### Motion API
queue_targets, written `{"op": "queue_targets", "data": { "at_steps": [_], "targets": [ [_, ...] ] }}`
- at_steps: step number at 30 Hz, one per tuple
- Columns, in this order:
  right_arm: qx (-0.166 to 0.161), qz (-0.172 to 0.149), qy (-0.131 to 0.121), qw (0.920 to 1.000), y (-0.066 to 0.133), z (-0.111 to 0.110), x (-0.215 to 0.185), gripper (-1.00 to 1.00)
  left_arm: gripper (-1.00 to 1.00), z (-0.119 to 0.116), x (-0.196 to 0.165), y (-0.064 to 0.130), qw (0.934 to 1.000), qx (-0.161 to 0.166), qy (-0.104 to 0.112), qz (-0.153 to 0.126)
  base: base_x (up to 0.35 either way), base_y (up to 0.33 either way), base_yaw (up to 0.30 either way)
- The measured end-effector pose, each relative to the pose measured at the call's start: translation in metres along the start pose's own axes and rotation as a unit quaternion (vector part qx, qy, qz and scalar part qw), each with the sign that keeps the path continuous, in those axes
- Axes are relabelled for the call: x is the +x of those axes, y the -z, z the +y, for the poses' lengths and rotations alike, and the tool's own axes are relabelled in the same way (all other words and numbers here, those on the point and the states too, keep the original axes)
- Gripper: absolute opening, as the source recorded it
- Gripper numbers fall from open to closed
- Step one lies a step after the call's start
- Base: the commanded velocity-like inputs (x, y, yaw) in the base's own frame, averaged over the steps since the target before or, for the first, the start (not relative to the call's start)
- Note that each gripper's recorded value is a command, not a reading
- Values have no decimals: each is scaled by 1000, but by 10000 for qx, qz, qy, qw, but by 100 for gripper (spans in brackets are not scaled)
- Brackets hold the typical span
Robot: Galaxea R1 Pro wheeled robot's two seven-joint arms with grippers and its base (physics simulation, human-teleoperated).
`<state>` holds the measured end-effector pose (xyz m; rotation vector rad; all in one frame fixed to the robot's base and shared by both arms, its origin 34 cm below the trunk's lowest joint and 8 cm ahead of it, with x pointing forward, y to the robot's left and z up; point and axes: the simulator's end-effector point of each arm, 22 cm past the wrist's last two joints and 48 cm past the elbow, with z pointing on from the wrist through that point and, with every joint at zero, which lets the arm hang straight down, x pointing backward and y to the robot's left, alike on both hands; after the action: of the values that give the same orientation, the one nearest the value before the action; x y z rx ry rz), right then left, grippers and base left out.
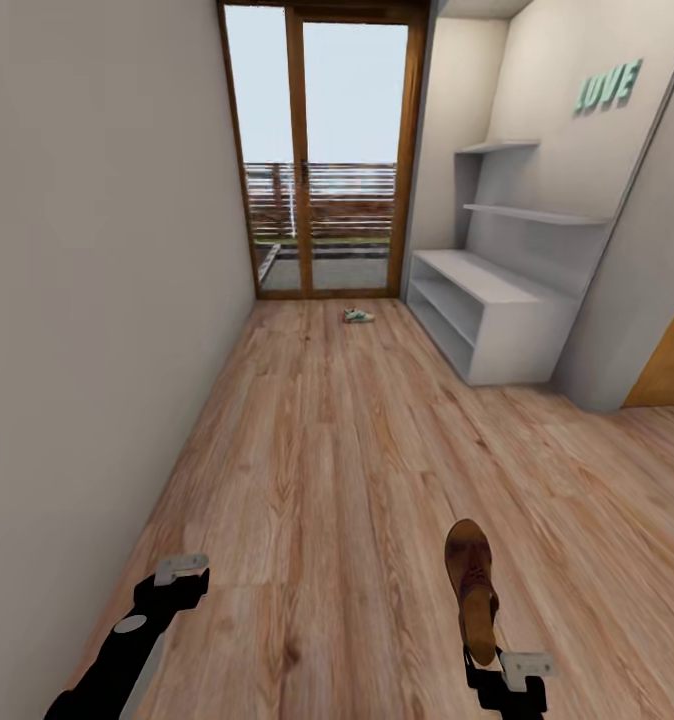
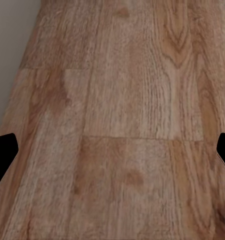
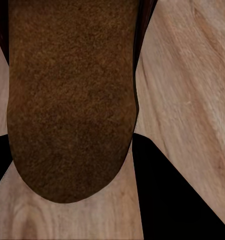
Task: Pick up the two gym shoes and the two sandals from the corridor floor and place them onto the hallstand (shoe rack) in the corridor, making sure they are on the rack and not on the floor. Arrange them so the two gym shoes are next to each other and the two sandals are next to each other.
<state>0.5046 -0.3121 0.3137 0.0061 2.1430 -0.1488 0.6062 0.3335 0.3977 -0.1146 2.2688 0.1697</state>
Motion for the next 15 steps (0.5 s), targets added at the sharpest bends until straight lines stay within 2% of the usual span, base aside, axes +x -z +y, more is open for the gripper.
{"op": "queue_targets", "data": {
  "at_steps": [15],
  "targets": [
    [27,1,-9,10000,0,-2,0,-100,100,0,0,0,10000,0,0,0,339,0,0]
  ]
}}
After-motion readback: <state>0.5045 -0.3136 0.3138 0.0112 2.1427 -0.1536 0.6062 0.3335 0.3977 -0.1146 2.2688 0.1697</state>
